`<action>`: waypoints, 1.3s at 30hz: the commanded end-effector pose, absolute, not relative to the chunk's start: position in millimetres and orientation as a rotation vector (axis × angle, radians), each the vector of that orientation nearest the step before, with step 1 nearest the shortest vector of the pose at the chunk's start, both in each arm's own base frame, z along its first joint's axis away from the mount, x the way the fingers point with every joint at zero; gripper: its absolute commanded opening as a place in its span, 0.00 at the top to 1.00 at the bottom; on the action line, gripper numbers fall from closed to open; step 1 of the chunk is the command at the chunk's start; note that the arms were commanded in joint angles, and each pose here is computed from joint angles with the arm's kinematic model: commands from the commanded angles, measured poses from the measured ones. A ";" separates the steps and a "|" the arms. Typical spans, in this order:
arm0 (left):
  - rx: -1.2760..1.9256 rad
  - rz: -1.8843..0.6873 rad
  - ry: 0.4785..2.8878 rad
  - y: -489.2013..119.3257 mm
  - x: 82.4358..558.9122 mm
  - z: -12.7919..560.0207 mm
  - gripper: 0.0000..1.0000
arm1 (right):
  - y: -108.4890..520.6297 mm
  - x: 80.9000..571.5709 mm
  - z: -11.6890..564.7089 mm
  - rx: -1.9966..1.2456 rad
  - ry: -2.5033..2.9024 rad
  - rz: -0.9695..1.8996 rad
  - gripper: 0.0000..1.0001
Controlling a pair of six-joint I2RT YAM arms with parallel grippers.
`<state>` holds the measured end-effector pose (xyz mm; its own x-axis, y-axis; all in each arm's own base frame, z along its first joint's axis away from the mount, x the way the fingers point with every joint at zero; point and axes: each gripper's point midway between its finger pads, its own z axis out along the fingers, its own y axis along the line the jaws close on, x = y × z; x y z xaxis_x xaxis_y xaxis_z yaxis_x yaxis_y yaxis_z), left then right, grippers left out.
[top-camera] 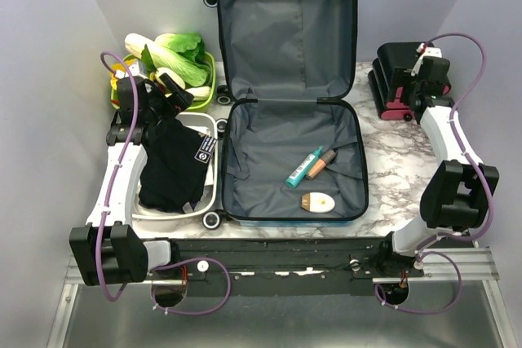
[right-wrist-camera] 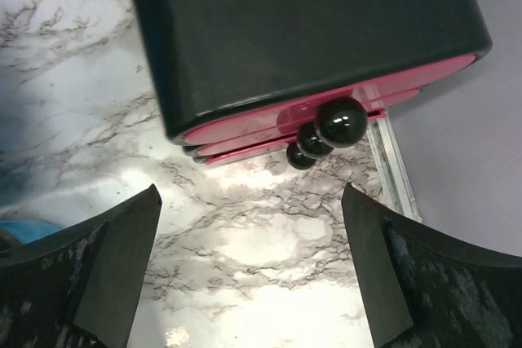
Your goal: Open, take out, and arrange the luggage
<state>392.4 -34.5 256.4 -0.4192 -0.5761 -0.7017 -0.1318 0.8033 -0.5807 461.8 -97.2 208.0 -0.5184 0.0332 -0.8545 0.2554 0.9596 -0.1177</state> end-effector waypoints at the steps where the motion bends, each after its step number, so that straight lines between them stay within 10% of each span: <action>1: -0.476 -0.585 1.932 -42.4 386.3 271.8 0.01 | -102.3 465.7 200.3 0.100 2.099 -0.094 0.00; 27: -0.495 -0.544 1.907 -36.5 381.4 283.3 0.01 | -139.7 514.4 170.2 -0.300 2.046 0.124 0.36; 39: -0.496 -0.552 1.897 -37.6 381.6 286.6 0.01 | -138.3 514.8 166.4 -0.301 2.060 0.122 0.81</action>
